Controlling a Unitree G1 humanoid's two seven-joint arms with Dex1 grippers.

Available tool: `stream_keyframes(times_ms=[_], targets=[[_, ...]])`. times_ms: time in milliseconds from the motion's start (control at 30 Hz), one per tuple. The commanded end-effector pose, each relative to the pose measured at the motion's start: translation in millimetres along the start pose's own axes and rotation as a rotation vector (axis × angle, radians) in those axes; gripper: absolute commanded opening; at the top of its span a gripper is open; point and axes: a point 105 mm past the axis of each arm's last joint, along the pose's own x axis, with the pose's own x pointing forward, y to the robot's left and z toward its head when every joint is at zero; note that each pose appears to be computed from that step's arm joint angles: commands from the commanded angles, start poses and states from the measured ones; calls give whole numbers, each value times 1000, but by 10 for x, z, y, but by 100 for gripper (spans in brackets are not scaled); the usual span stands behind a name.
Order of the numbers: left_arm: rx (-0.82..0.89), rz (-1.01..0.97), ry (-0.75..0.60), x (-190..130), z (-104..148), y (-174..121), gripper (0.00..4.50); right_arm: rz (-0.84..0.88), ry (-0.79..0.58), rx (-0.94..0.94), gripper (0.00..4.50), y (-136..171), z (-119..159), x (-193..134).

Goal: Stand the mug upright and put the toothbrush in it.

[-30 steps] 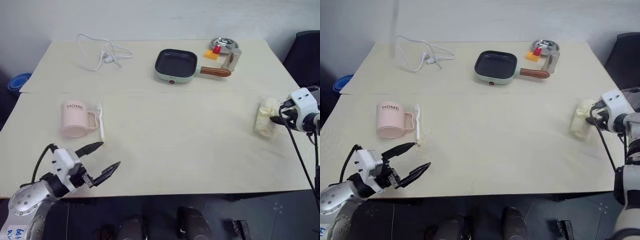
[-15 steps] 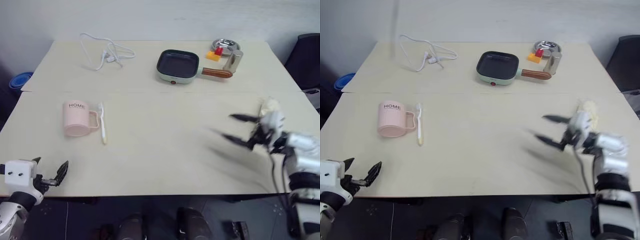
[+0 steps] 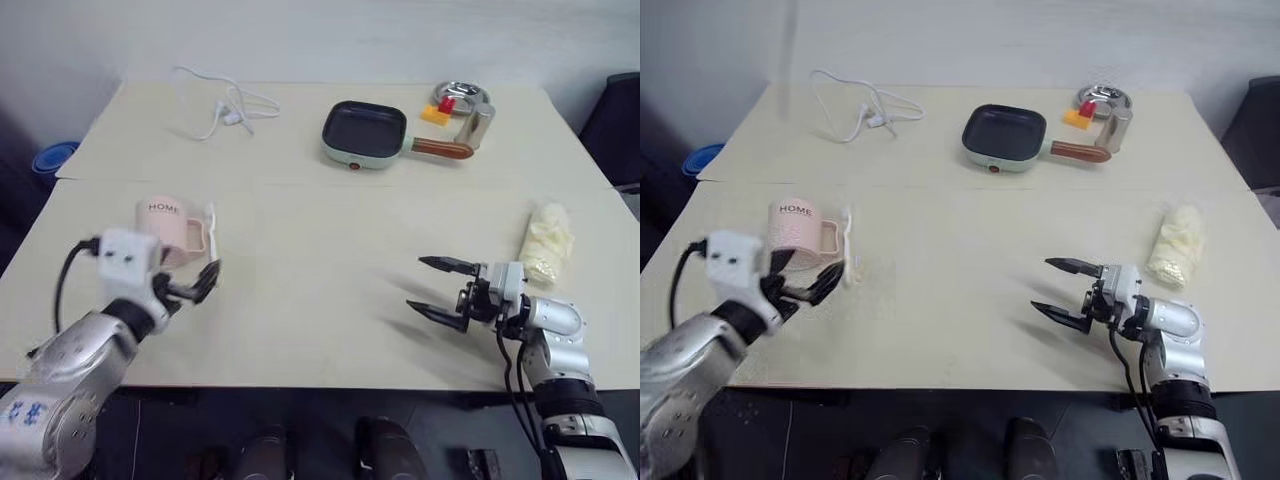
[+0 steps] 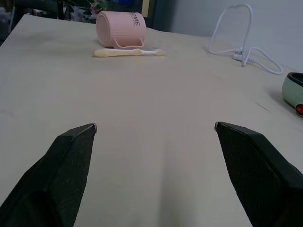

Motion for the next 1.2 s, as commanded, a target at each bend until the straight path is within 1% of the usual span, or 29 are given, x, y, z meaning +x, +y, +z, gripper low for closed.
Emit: stream_keyframes(times_ms=[33,100,200,267,367,433,500,667,867,967,1100,1200], targets=[[-17,159,56,236,58,138,450,1,-35,-26,418,3,99,51],[-22,210,72,401,121,188,450,-6,-39,-16,418,24,98,65],[-31,252,106,567,156,262,450,-4,-37,-6,418,86,85,81],[-55,267,153,635,117,308,450,-10,-39,-1,418,112,86,90],[-69,286,186,670,75,378,450,-26,-43,5,418,138,90,100],[-56,269,223,667,5,387,450,-37,-46,12,418,157,87,107],[-55,292,238,644,-36,457,450,-41,-47,19,418,177,83,116],[-33,318,352,492,-214,730,450,-44,-57,37,418,226,73,161],[-66,327,421,340,-273,967,450,-45,-67,53,418,233,65,202],[-95,327,402,354,-211,1034,450,-46,-72,64,418,244,58,211],[-175,314,358,420,-121,1035,450,-44,-71,69,418,267,43,214],[-298,295,290,510,-49,977,450,-50,-71,78,418,281,35,206]])
